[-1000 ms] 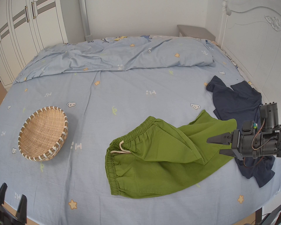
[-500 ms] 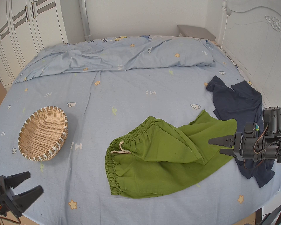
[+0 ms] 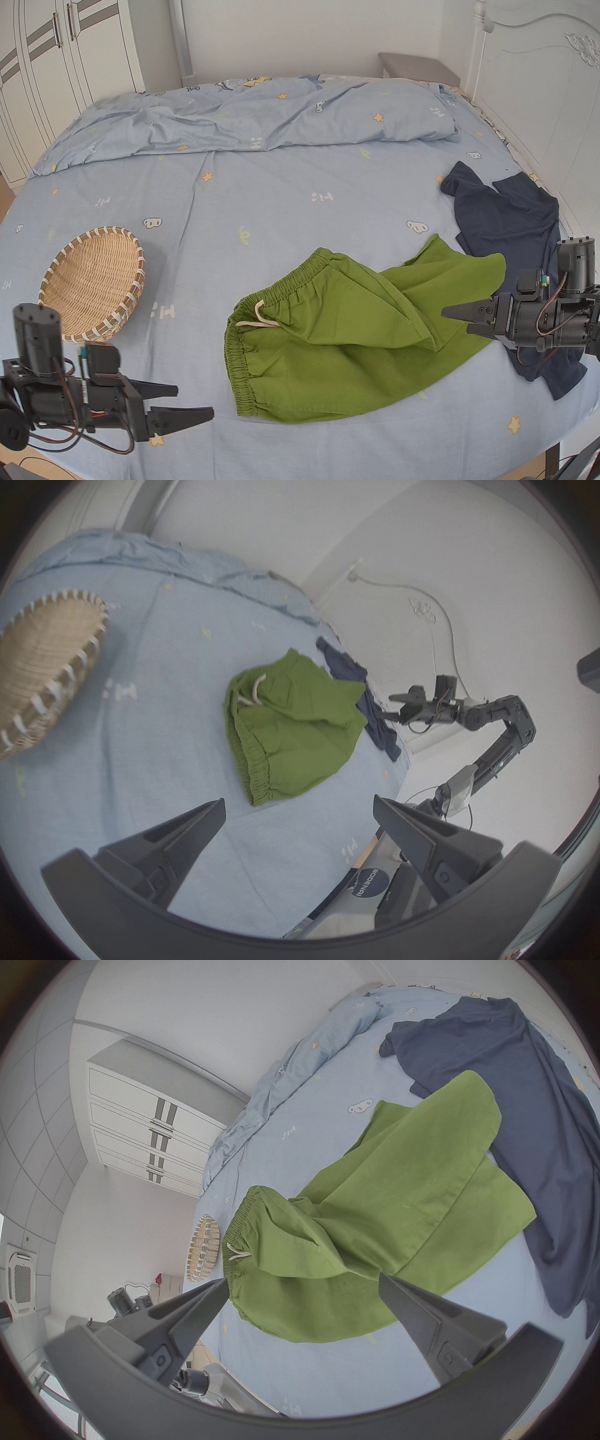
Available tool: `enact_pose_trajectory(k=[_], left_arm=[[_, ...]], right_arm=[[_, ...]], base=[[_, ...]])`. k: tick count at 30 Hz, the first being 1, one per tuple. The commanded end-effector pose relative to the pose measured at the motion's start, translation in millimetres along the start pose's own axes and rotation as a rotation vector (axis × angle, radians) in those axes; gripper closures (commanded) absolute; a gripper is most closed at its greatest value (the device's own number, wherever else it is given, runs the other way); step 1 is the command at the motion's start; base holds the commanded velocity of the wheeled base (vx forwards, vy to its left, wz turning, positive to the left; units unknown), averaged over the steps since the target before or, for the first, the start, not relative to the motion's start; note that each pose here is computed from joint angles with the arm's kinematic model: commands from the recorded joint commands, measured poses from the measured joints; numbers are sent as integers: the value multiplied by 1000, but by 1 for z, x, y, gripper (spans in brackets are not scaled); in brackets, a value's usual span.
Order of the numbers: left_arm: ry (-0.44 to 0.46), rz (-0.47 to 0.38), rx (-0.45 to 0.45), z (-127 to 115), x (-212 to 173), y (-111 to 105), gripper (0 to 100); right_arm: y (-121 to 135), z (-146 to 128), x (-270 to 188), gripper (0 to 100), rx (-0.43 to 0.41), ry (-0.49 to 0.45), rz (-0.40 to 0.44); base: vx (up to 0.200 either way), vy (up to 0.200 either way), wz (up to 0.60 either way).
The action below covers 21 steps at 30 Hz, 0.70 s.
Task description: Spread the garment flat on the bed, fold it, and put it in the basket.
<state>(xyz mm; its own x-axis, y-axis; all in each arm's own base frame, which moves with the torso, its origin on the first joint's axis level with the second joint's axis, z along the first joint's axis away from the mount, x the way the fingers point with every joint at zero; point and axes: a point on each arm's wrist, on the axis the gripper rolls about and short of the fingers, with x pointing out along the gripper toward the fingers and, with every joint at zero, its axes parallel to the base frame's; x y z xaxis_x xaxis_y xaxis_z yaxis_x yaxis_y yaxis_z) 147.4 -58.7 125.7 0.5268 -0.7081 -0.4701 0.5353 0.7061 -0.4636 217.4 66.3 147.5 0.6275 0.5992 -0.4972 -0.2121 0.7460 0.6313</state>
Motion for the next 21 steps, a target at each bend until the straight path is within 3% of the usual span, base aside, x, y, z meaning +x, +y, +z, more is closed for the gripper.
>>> enact_pose_trajectory(k=[1, 17, 21], left_arm=[[304, -93, -52, -43, 90, 53, 0], [263, -97, -45, -26, 114, 61, 0], [197, -107, -67, -16, 117, 60, 0]], right_arm=[[-9, -2, 2, 0, -13, -2, -17], [-7, -2, -1, 0, -18, -10, -14], [-8, -3, 0, 0, -17, -8, -16]], base=[[0, 0, 0], [0, 0, 0], [0, 0, 0]])
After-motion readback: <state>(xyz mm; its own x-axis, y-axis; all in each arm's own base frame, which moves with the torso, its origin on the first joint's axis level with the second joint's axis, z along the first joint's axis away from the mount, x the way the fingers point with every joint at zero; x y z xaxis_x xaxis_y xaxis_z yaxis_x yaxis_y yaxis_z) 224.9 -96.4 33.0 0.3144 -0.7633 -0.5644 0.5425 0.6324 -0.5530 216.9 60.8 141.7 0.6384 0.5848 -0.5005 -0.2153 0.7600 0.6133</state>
